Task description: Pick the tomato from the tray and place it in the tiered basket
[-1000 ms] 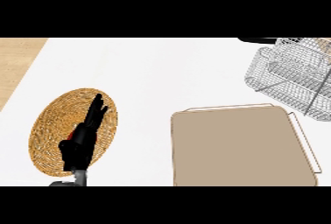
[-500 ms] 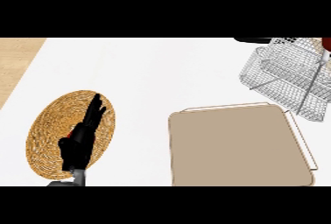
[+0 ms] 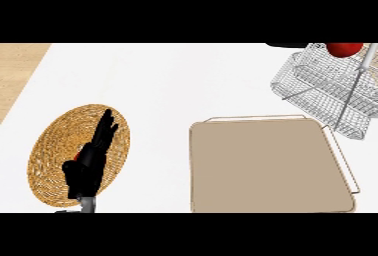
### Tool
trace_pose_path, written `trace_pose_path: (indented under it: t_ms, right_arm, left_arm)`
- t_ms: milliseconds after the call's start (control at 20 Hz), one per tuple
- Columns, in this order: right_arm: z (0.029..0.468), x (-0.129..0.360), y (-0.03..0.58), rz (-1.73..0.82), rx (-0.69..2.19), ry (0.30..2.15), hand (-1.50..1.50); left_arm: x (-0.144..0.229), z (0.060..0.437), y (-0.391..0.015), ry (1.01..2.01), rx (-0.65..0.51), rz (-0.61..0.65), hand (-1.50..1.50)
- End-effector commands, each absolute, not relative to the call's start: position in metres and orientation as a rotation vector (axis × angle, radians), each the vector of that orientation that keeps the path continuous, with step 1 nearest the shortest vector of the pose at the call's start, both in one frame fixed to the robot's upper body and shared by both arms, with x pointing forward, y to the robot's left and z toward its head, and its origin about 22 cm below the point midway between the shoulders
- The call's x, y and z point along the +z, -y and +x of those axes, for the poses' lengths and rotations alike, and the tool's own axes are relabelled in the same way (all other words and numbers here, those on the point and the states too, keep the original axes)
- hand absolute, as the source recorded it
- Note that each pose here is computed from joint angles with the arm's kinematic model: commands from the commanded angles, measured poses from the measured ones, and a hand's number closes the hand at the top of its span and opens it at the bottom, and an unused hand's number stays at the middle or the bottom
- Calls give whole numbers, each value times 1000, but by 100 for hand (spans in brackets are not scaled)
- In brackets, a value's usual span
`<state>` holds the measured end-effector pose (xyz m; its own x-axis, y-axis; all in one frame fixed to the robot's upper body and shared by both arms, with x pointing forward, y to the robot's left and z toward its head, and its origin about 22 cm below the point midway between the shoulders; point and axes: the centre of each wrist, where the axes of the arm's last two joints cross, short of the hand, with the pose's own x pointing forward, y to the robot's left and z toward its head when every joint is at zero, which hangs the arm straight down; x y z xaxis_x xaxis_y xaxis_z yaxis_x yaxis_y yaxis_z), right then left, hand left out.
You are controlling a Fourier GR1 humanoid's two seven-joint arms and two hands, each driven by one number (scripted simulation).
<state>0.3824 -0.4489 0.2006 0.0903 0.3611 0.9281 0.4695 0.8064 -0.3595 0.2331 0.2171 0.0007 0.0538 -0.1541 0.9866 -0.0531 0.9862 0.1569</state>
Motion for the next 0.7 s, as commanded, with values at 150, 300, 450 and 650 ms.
trace_pose_path:
  t_ms: [150,300,450,650]
  right_arm:
    - [349,232,504,-916,-402,1568,-150]
    - [321,229,537,-932,-480,1505,-150]
    - [288,241,570,-913,-568,1482,-150]
    - [238,261,606,-901,-545,1504,-150]
  left_arm:
    - [-42,207,-241,1311,-41,231,0]
    - [-40,202,-234,1313,-16,254,0]
    - [-39,196,-251,1315,-3,257,0]
    - [-43,210,-248,1298,12,284,0]
